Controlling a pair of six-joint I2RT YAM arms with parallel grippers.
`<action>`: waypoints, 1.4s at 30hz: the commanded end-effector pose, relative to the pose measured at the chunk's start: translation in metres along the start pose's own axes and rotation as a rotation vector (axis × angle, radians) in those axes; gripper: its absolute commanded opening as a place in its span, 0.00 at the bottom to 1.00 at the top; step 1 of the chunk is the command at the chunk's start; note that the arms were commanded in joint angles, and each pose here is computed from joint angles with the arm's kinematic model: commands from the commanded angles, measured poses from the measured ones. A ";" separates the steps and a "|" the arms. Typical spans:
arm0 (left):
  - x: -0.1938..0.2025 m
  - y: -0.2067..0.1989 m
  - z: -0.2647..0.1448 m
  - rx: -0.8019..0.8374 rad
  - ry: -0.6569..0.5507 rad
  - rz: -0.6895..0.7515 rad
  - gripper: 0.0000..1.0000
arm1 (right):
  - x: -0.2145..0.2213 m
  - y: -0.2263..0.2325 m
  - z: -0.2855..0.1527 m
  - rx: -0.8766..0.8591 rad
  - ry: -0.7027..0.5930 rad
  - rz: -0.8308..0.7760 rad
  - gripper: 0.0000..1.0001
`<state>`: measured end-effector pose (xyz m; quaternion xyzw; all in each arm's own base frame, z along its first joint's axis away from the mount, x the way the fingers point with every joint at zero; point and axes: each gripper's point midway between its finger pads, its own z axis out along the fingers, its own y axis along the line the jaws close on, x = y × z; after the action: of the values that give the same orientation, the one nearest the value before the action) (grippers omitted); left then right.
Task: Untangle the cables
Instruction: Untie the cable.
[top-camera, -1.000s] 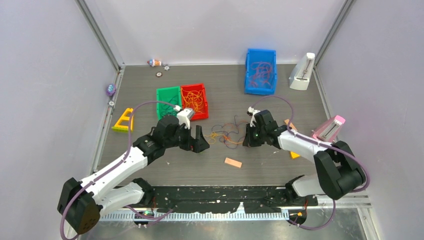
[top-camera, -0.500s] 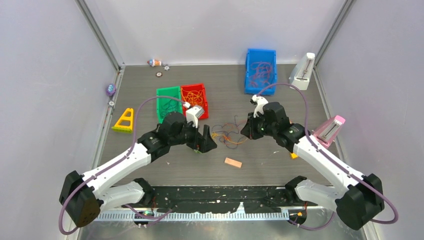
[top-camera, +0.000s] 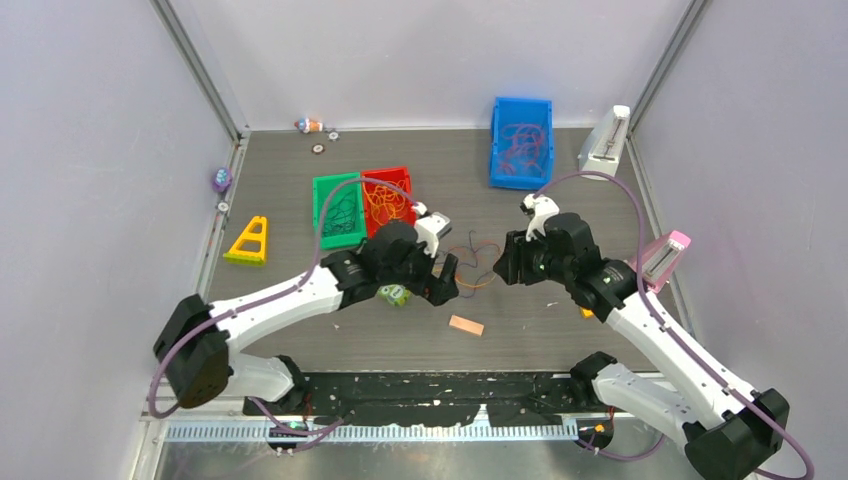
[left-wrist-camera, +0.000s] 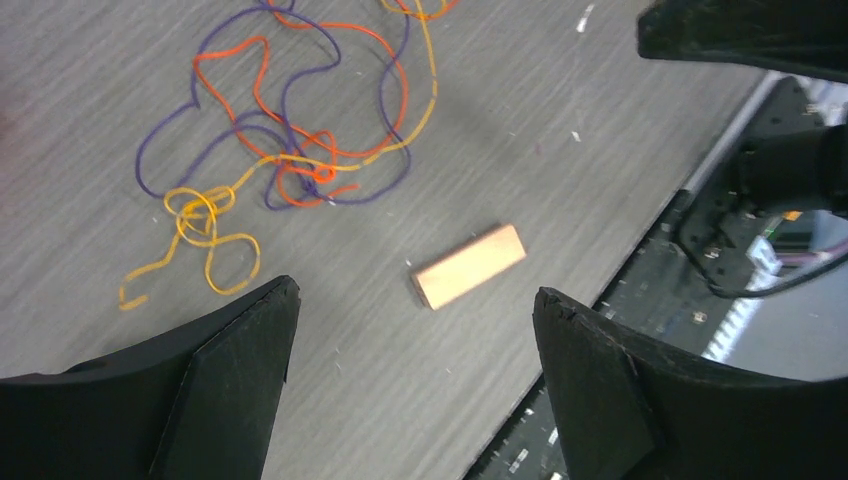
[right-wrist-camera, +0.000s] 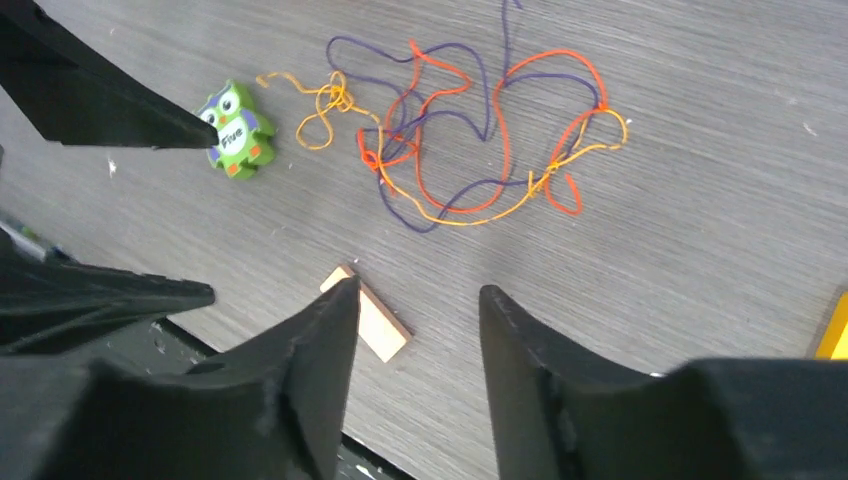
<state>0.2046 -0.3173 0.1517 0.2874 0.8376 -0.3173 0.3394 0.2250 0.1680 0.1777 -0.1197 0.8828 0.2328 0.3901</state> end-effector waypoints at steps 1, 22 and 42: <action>-0.034 0.006 0.020 -0.063 -0.050 0.107 0.87 | -0.009 -0.026 0.002 0.154 -0.030 -0.005 0.64; 0.025 0.017 -0.016 -0.056 -0.105 0.006 0.86 | 0.036 -0.078 0.139 0.252 0.138 0.064 0.44; -0.026 0.009 -0.033 -0.043 -0.296 0.136 0.92 | -0.013 0.067 0.020 -0.379 -0.206 -0.209 0.06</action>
<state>0.2011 -0.2848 0.1419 0.2835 0.8083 -0.2980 0.4213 0.2324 0.2239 0.1585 -0.2128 0.8107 0.3204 0.4415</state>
